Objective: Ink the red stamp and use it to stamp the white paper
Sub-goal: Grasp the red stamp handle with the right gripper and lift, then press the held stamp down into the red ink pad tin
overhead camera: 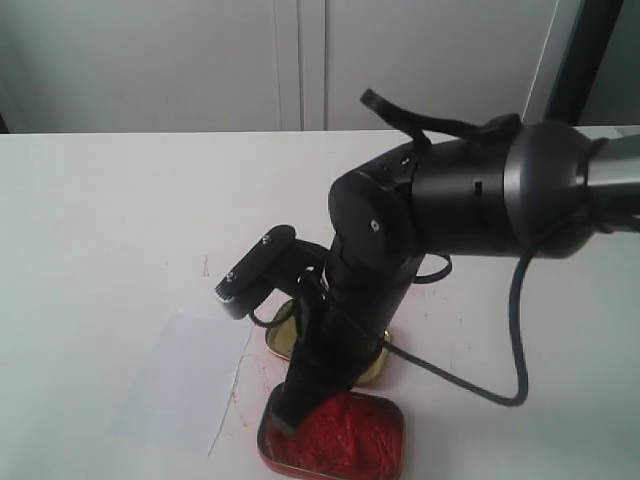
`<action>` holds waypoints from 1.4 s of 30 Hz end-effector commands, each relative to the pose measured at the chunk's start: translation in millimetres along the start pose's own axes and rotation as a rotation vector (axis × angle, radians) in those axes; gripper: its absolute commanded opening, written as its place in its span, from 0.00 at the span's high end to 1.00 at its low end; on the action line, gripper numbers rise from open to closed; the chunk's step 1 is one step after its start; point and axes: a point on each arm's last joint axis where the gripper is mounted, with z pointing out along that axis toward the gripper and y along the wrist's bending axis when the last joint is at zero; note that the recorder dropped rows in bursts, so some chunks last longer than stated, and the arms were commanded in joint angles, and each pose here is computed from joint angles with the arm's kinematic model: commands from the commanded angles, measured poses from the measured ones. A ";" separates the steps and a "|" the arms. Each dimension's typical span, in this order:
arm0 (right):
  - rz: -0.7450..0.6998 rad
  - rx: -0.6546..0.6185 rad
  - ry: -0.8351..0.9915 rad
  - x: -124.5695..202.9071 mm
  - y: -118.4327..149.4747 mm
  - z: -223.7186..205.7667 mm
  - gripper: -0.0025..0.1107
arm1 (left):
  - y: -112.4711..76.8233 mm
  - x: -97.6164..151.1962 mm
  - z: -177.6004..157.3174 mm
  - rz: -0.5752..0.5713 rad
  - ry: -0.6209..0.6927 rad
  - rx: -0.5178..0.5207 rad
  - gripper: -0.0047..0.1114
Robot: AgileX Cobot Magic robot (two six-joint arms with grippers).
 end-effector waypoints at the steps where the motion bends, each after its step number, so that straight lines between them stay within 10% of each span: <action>1: -0.017 -0.007 -0.012 3.6 18.0 1.4 0.98 | -0.3 0.5 0.2 -0.009 0.001 0.003 0.96; 42: 0.092 0.011 0.171 52.2 28.7 96.3 0.98 | -0.3 0.5 0.2 -0.009 0.001 0.003 0.96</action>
